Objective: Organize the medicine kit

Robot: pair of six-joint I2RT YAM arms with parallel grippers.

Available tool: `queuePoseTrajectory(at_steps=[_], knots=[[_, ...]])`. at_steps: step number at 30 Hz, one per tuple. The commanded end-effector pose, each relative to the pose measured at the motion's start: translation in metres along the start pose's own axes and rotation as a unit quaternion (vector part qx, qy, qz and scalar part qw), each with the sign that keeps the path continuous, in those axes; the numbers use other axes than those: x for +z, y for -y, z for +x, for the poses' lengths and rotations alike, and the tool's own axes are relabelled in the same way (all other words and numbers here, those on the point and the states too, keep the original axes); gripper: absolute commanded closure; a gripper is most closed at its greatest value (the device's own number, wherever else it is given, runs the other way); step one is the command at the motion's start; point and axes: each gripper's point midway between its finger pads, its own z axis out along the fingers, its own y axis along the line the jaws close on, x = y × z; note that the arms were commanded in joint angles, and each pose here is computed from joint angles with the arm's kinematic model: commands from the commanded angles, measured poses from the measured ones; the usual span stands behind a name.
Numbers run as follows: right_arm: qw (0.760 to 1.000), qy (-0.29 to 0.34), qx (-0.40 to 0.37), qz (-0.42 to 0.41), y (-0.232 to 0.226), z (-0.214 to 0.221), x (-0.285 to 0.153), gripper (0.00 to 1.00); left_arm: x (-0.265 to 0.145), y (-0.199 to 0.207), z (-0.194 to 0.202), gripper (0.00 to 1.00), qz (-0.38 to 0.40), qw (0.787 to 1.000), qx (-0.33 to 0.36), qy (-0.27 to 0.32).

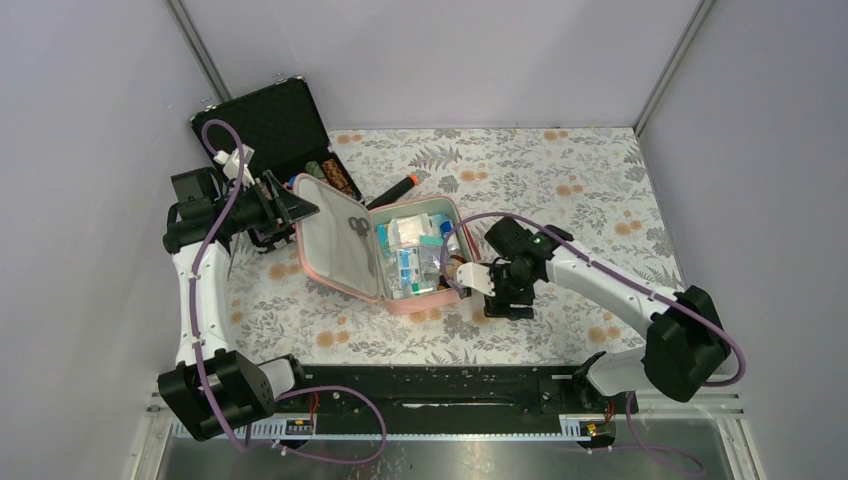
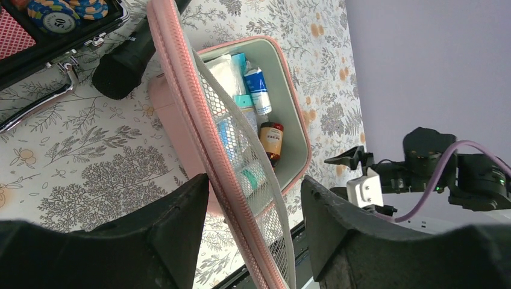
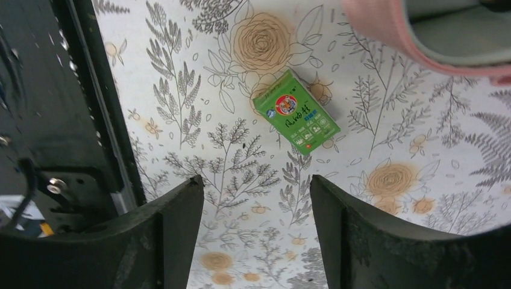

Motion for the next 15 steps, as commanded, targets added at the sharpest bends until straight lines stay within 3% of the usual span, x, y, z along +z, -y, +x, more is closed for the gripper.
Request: queuePoseTrajectory(at_steps=[1,4,15], knots=[[0.993,-0.026,-0.110,-0.031,0.007,0.007,0.005,0.30,-0.002,0.014,-0.010,0.43,0.030,0.999,0.030,0.014],[0.989,-0.024,-0.132,-0.054,0.007,0.005,0.014,0.35,-0.001,0.012,-0.009,0.43,0.029,0.999,0.026,0.013],[0.982,-0.017,-0.183,-0.042,0.024,0.000,0.040,0.33,0.000,0.011,-0.011,0.43,0.028,0.999,0.019,0.012]])
